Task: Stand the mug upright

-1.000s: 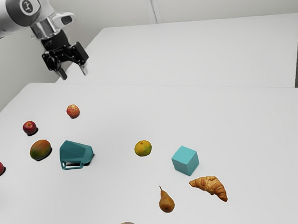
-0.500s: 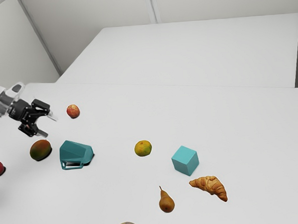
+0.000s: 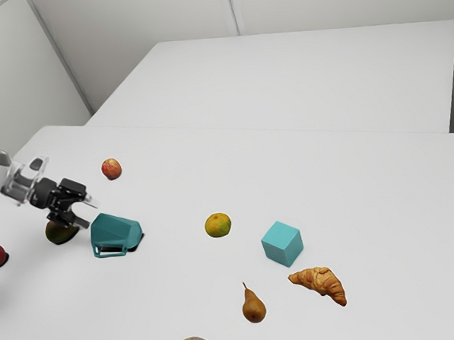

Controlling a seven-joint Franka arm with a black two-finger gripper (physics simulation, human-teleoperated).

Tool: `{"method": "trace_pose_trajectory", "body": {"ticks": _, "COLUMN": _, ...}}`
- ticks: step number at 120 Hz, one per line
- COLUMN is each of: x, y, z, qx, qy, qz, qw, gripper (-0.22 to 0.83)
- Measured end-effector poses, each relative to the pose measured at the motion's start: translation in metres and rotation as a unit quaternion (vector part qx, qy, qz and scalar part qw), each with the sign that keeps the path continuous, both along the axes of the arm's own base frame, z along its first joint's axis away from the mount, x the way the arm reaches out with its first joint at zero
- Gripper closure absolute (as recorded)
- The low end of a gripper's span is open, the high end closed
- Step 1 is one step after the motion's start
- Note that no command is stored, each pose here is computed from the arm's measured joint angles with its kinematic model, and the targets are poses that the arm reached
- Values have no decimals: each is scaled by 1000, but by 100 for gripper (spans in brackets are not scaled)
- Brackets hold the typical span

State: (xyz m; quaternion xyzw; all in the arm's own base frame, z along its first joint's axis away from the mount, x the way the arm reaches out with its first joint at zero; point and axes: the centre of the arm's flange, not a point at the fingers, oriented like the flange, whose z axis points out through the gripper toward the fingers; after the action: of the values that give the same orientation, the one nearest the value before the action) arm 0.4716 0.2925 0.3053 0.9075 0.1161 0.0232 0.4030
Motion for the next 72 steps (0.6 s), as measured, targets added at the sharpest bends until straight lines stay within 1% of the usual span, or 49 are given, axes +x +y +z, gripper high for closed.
{"method": "trace_pose_trajectory", "body": {"ticks": 18, "x": -8, "y": -12, "z": -24, "qx": -33, "qy": -18, "qz": 3, "qw": 999, "gripper": 0}}
{"method": "trace_pose_trajectory", "body": {"ticks": 43, "x": -9, "y": -21, "z": -33, "qx": -50, "qy": -49, "qz": -1, "qw": 998, "gripper": 0}}
{"method": "trace_pose_trajectory", "body": {"ticks": 61, "x": -5, "y": -31, "z": -33, "qx": -57, "qy": -72, "qz": -10, "qw": 996, "gripper": 0}}
{"method": "trace_pose_trajectory", "body": {"ticks": 67, "x": -4, "y": -32, "z": -33, "qx": -58, "qy": -77, "qz": -12, "qw": 995, "gripper": 4}}
{"method": "trace_pose_trajectory", "body": {"ticks": 72, "x": -5, "y": -32, "z": -34, "qx": -58, "qy": -81, "qz": -13, "qw": 995, "gripper": 12}}
